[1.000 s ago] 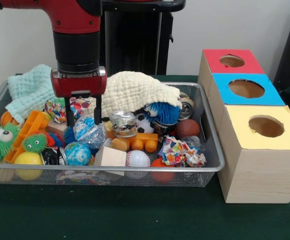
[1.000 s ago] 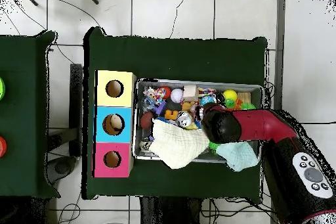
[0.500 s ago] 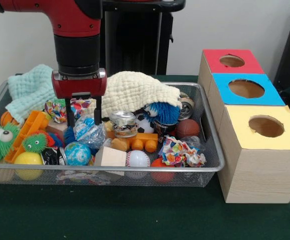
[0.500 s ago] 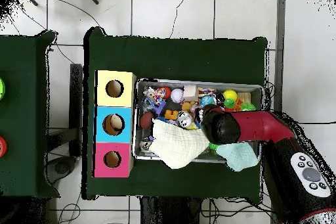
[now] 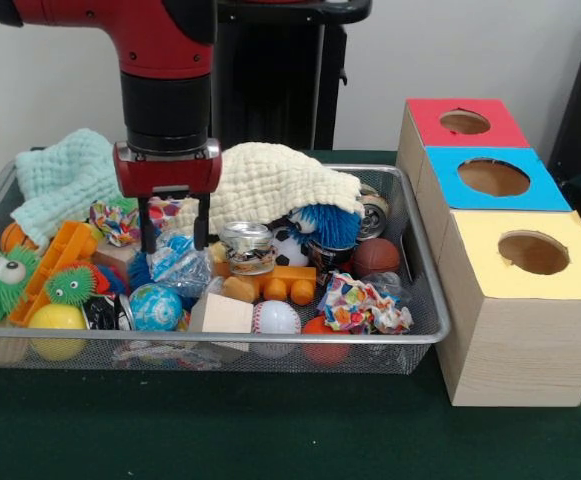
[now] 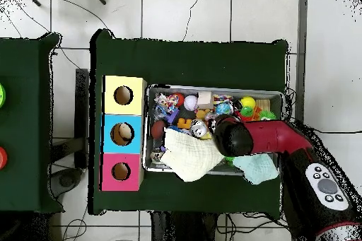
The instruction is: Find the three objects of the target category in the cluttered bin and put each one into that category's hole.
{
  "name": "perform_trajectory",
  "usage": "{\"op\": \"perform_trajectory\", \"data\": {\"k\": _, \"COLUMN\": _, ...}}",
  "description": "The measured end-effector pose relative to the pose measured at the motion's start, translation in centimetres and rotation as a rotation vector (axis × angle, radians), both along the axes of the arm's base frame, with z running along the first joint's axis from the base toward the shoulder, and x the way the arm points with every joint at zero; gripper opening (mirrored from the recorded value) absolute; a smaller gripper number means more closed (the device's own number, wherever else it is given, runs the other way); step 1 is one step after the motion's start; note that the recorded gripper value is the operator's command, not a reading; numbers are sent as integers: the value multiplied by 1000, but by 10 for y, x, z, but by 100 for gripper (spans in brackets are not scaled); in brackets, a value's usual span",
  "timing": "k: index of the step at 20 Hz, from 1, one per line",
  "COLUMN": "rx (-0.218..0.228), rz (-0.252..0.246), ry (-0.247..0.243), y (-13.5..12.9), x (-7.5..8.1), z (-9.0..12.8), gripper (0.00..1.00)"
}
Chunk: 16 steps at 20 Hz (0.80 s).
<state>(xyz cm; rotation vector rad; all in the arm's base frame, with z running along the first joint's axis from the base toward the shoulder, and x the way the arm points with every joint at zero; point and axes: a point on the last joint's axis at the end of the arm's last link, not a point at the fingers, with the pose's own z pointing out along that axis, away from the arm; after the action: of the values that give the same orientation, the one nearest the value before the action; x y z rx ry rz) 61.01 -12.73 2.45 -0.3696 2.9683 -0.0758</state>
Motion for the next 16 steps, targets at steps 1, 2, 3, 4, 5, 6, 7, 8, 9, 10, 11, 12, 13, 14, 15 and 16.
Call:
{"op": "perform_trajectory", "data": {"k": 1, "rx": -1, "rz": 2, "ry": 2, "y": 1, "x": 0, "z": -1, "gripper": 100}}
{"op": "perform_trajectory", "data": {"k": 2, "rx": 0, "rz": 3, "ry": 2, "y": 2, "x": 0, "z": -1, "gripper": 100}}
{"op": "perform_trajectory", "data": {"k": 3, "rx": 0, "rz": 4, "ry": 2, "y": 3, "x": -1, "z": -2, "gripper": 100}}
{"op": "perform_trajectory", "data": {"k": 4, "rx": 1, "rz": 5, "ry": 2, "y": 4, "x": -1, "z": -3, "gripper": 100}}
{"op": "perform_trajectory", "data": {"k": 5, "rx": 3, "rz": 5, "ry": 2, "y": 5, "x": -1, "z": -6, "gripper": 100}}
{"op": "perform_trajectory", "data": {"k": 6, "rx": 8, "rz": 5, "ry": 2, "y": 6, "x": -2, "z": -11, "gripper": 100}}
{"op": "perform_trajectory", "data": {"k": 7, "rx": 10, "rz": 4, "ry": 2, "y": 6, "x": -3, "z": -14, "gripper": 100}}
{"op": "perform_trajectory", "data": {"k": 8, "rx": 16, "rz": 0, "ry": 1, "y": 6, "x": -3, "z": -22, "gripper": 100}}
{"op": "perform_trajectory", "data": {"k": 9, "rx": 19, "rz": -3, "ry": 1, "y": 6, "x": -4, "z": -25, "gripper": 100}}
{"op": "perform_trajectory", "data": {"k": 10, "rx": 22, "rz": -5, "ry": 0, "y": 6, "x": -4, "z": -28, "gripper": 100}}
{"op": "perform_trajectory", "data": {"k": 11, "rx": 24, "rz": -7, "ry": -1, "y": 6, "x": -4, "z": -31, "gripper": 100}}
{"op": "perform_trajectory", "data": {"k": 12, "rx": 26, "rz": -8, "ry": -3, "y": 6, "x": -4, "z": -33, "gripper": 100}}
{"op": "perform_trajectory", "data": {"k": 13, "rx": 29, "rz": -10, "ry": -6, "y": 6, "x": -3, "z": -35, "gripper": 100}}
{"op": "perform_trajectory", "data": {"k": 14, "rx": 29, "rz": -10, "ry": -8, "y": 6, "x": -2, "z": -36, "gripper": 100}}
{"op": "perform_trajectory", "data": {"k": 15, "rx": 28, "rz": -11, "ry": -11, "y": 5, "x": 0, "z": -36, "gripper": 100}}
{"op": "perform_trajectory", "data": {"k": 16, "rx": 26, "rz": -12, "ry": -14, "y": 4, "x": 1, "z": -36, "gripper": 100}}
